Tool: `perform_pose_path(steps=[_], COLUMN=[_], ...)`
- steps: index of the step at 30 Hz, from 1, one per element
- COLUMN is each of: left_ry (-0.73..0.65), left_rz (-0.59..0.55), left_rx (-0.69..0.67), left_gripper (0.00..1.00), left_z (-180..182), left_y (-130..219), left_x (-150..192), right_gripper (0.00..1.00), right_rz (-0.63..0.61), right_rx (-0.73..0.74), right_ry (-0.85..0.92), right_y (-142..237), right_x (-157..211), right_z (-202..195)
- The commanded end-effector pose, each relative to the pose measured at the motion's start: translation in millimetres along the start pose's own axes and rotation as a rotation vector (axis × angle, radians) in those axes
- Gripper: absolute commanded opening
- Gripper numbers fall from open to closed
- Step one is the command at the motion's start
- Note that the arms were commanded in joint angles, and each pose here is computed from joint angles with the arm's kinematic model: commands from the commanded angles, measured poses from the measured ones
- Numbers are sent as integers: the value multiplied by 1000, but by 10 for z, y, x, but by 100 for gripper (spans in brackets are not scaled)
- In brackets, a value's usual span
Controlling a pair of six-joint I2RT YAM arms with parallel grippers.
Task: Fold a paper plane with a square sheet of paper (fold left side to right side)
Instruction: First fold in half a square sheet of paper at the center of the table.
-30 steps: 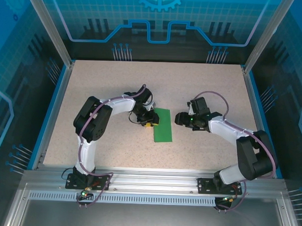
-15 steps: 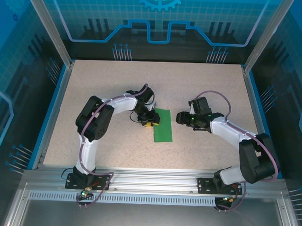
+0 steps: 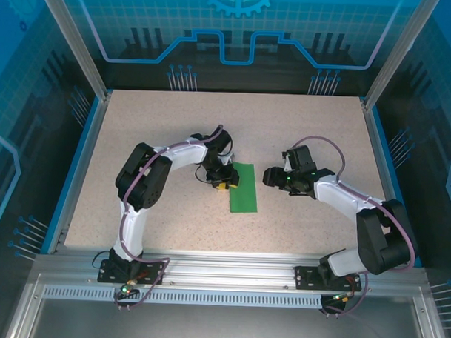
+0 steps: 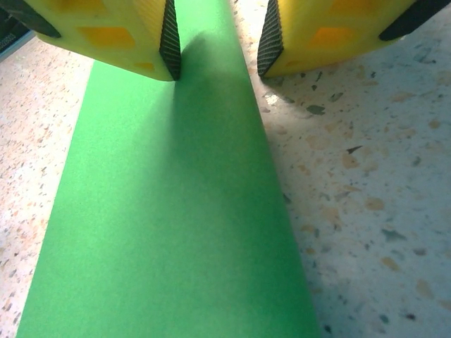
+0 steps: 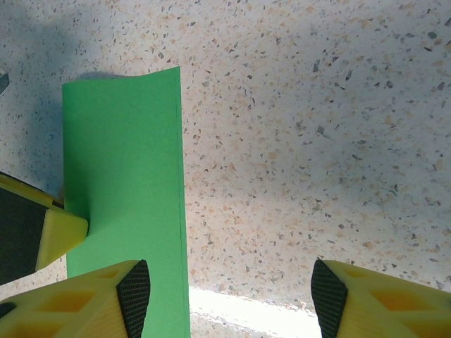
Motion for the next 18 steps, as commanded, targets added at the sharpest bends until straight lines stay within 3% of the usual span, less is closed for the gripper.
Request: perform_pose_path(steps=[1, 18], left_ry=[-50, -26], left_rz=[51, 46], left_rx=[-57, -62], left_gripper=[39, 40], left_z=[84, 70], left_y=[-421, -455], left_x=[95, 75], right_gripper=[66, 66], right_rz=[0, 5], right_rx=[11, 1], right_ry=[-8, -9], right_y=[34, 21], right_x=[21, 23], right_z=[-39, -26])
Point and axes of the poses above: each hand's point on the last joint's axis, 136 mm out from that joint toward the fingers, its own y axis back along the fingers, its own z axis along the line the jaws close on, x = y × z, the point moved 5 cm from there along y, back along the fingers, and after that the axes turned 14 degrees about y, right-handed, at the moved point
